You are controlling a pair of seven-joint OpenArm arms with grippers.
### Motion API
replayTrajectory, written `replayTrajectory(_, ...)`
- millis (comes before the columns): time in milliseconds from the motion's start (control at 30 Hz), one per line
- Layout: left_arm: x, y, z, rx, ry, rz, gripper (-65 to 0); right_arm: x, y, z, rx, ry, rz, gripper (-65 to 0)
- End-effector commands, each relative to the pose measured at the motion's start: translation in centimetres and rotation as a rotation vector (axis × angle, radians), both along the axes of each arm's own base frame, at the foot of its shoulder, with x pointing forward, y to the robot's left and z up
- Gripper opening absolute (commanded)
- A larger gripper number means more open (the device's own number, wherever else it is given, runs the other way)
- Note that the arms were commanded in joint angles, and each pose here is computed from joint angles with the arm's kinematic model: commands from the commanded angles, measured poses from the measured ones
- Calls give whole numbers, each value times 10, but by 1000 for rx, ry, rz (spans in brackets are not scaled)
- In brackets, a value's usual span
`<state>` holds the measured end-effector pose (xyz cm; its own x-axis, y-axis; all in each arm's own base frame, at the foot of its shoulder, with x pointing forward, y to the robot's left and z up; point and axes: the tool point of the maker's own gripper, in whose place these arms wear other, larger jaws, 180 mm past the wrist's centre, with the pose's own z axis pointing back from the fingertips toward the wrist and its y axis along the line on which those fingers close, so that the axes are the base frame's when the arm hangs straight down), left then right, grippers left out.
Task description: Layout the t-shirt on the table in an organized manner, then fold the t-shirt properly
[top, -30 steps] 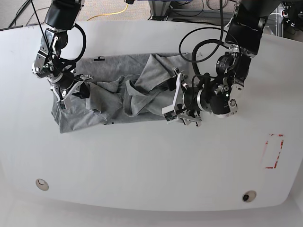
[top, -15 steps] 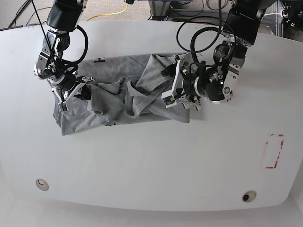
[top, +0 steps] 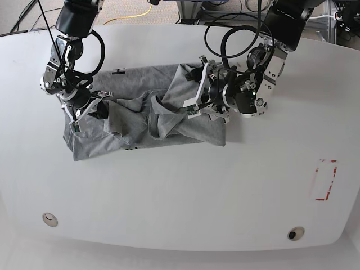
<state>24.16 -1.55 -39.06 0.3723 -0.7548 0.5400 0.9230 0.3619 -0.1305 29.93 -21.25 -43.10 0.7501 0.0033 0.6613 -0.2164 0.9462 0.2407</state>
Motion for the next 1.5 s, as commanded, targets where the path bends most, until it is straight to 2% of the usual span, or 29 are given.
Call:
replayTrajectory(0, 8, -8, 13, -42, -31, -3, -257, -8, -6, -8, -46, 58, 13, -637)
replayTrajectory(267, 2, -24, 16, -62, -33, -41, -261, -8, -6, -8, -46, 58, 11, -637)
replayTrajectory(333, -1, -27, 15, -60, -30, -55, -283, -8, -6, -8, -46, 58, 11, -637)
replayTrajectory(433, -3, -31, 16, -63, -30, -67, -399, -8, -7, -8, -46, 57, 10, -637)
replayTrajectory(567, -4, -34, 16, -67, -31, -76, -635, -8, -6, -8, -45, 57, 10, -637)
replayTrajectory(600, -5, -35, 16, -65, -30, -80, -650, -8, -6, -8, -45, 57, 10, -637)
replayTrajectory(833, 2, -47, 27, -82, -62, -105, -621, -8, -7, -8, -46, 57, 8, -637)
replayTrajectory(1167, 15, -105, 69, -200, -128, -162, -621, -8, -6, -8, -43, 56, 8, -637)
replayTrajectory(1467, 8, -154, 77, -236, -93, -243, -615, -7, -6, -7, -44, 54, 9, -637)
